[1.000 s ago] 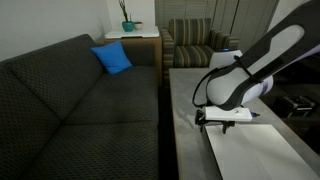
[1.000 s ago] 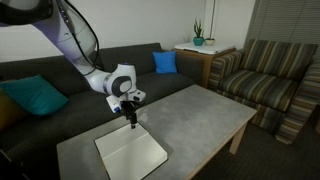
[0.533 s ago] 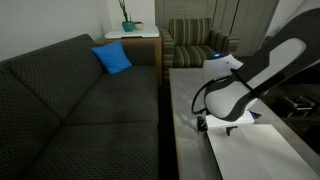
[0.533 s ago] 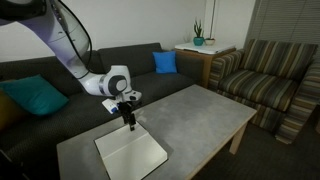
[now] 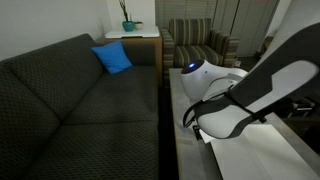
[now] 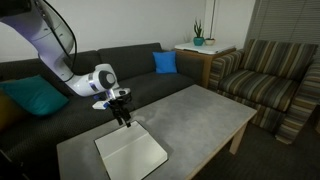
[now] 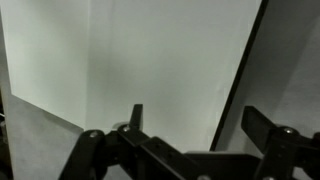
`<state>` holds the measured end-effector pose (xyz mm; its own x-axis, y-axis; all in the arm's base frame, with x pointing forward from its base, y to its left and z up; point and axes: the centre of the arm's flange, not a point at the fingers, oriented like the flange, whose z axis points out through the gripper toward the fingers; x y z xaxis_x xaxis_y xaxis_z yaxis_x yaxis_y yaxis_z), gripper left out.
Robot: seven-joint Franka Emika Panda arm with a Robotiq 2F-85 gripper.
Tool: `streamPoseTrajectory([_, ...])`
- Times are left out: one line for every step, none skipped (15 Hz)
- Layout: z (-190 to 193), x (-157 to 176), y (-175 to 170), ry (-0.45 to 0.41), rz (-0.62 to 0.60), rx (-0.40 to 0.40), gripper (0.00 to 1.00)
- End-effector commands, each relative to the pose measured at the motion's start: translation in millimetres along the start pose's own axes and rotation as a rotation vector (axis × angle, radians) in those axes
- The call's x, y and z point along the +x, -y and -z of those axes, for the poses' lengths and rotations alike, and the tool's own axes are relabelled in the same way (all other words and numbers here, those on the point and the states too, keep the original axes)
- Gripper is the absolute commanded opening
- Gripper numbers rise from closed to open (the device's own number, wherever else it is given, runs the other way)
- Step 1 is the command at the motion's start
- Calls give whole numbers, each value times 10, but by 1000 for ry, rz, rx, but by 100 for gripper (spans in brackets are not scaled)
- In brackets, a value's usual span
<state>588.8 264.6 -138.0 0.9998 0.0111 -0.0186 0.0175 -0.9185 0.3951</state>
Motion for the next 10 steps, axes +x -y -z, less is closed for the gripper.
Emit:
streamPoseTrajectory([-435, 474, 377, -6, 11, -71, 100])
streamPoseTrajectory([-449, 473, 354, -2, 7, -80, 100])
streamPoseTrajectory([-465, 471, 331, 2, 4, -87, 100])
streamPoseTrajectory([-487, 465, 306, 9, 1, -96, 100])
streamPoseTrajectory([-506, 459, 282, 16, -2, -104, 100])
streamPoseTrajectory([-531, 448, 255, 29, -6, -110, 100])
streamPoseTrajectory([-553, 437, 234, 33, -6, -123, 100])
streamPoseTrajectory([-585, 421, 208, 43, -14, -133, 100])
streamPoseTrajectory([-609, 410, 182, 55, -19, -133, 100])
streamPoseTrajectory([-627, 397, 168, 61, -20, -134, 100])
